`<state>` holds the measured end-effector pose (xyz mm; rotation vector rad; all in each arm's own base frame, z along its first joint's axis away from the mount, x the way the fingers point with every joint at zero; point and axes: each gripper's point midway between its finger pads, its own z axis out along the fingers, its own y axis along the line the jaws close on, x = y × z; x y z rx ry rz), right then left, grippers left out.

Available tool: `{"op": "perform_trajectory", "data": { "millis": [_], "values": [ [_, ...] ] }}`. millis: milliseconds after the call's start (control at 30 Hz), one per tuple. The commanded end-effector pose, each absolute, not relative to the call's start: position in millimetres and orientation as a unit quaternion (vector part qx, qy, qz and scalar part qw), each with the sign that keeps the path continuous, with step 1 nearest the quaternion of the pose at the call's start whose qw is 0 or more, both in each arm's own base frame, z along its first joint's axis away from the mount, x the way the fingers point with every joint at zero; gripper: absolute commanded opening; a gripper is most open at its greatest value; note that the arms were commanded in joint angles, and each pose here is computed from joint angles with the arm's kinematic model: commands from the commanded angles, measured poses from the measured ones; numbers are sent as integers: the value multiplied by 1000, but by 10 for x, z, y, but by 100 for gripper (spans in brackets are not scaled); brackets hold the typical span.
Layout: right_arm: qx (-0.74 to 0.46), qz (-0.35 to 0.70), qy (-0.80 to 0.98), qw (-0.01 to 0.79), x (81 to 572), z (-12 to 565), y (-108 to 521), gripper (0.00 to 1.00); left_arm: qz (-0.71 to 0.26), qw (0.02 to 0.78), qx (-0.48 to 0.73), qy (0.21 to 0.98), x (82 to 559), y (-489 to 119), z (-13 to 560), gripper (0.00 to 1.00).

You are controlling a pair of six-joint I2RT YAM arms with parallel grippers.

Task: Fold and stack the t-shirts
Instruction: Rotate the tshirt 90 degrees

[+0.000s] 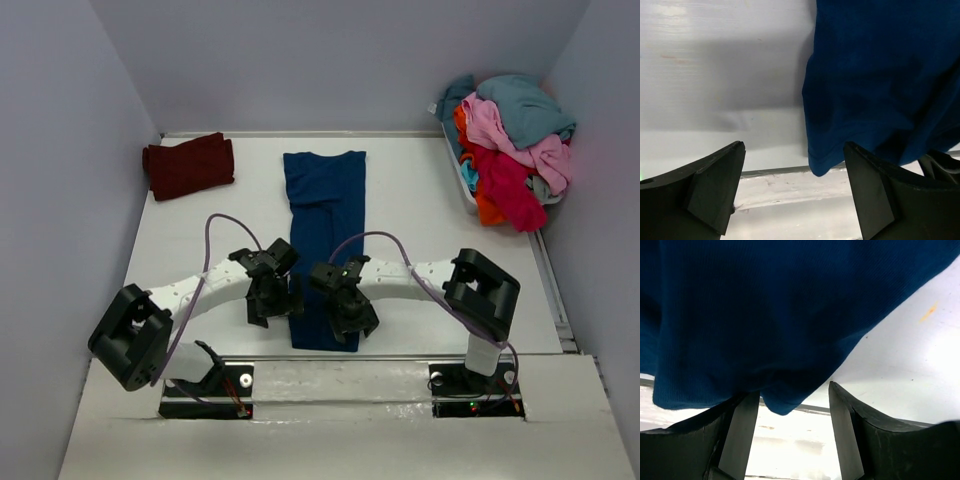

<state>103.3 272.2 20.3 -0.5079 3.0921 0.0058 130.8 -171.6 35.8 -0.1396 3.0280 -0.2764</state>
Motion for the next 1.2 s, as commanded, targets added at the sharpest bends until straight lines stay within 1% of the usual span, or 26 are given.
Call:
{"op": "perform_trajectory", "data": {
  "millis": [0, 133, 233, 300, 400, 500, 533, 633, 733, 1033, 1133, 1167],
  "values": [
    [-158, 16, 987, 16, 1095, 196, 2768, 62, -90, 29, -28, 995, 1232, -1718, 296, 90],
    [-152, 18, 988, 18, 1115, 196, 2750, 61, -85, 12, -18, 996, 1158, -1710, 238, 86],
    [-154, 30, 988, 5, 1065, 191, 2785, 60, -79, 4, -16, 997, 1113, -1671, 227, 80],
    [-157, 31, 987, 3, 1063, 174, 2795, 57, -77, 0, -16, 997, 1085, -1652, 215, 76],
    [-159, 32, 987, 3, 1063, 186, 2799, 53, -75, -8, -15, 997, 1059, -1645, 196, 62],
    [-159, 36, 987, 6, 1066, 216, 2804, 49, -74, -10, -17, 997, 1057, -1648, 190, 56],
    [-159, 36, 987, 7, 1064, 226, 2795, 48, -75, -10, -17, 997, 1058, -1654, 184, 51],
    [-158, 35, 987, 7, 1060, 240, 2776, 45, -74, -12, -21, 997, 1061, -1658, 177, 47],
    [-157, 33, 987, 10, 1066, 260, 2764, 45, -71, -9, -24, 997, 1077, -1658, 163, 41],
    [-154, 35, 987, 21, 1085, 364, 2747, 43, -38, 16, 3, 999, 1283, -1795, 184, 39],
    [-154, 35, 987, 20, 1081, 365, 2745, 43, -27, 40, 8, 999, 1423, -1849, 280, 45],
    [-154, 34, 987, 19, 1079, 356, 2743, 43, -27, 43, 13, 999, 1428, -1875, 310, 51]
  ]
}}
